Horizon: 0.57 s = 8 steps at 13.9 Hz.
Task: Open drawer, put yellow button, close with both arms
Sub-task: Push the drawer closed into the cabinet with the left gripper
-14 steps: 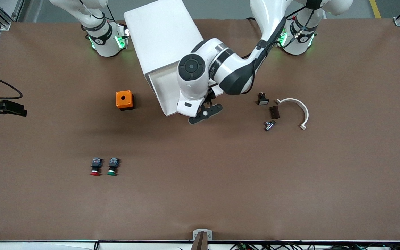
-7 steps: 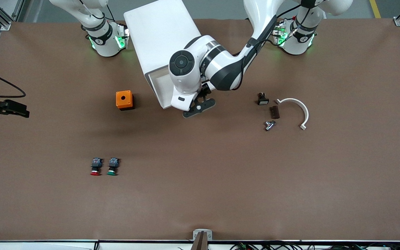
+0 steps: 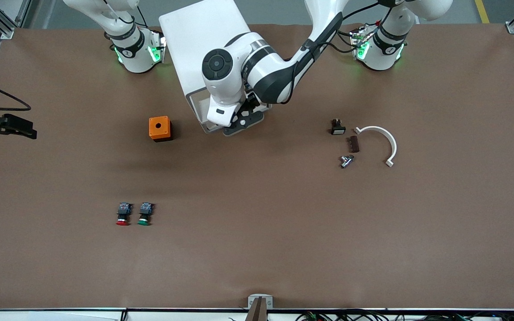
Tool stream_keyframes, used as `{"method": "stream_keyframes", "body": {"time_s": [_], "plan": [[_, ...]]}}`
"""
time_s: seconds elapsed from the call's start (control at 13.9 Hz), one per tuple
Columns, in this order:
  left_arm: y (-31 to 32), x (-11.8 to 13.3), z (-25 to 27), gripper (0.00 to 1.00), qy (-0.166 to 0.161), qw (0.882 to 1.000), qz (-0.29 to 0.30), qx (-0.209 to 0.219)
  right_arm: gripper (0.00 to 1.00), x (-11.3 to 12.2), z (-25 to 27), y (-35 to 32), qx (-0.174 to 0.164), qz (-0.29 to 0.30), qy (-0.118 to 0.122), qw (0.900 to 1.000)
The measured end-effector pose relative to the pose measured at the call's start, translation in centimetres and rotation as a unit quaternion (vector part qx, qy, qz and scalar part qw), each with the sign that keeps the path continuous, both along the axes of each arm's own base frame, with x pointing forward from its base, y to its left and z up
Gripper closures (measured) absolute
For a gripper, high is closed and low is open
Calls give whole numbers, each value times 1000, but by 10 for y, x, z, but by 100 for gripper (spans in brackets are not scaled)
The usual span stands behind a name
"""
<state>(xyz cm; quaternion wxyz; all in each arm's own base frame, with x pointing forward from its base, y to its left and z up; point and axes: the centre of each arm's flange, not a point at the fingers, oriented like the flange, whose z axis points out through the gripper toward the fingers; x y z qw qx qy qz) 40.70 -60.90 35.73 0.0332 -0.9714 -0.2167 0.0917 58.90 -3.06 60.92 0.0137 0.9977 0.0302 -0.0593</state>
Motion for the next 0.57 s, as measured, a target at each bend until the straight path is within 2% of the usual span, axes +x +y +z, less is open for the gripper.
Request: {"method": "stream_keyframes", "body": {"time_s": [0.29, 0.57], "plan": [[-8, -15, -6, 0, 51, 998, 26, -21, 0, -18, 8, 17, -1, 0, -15, 1000], [-10, -19, -7, 0, 98, 993, 49, -48, 0, -19, 6, 15, -2, -6, -17, 1000]]}}
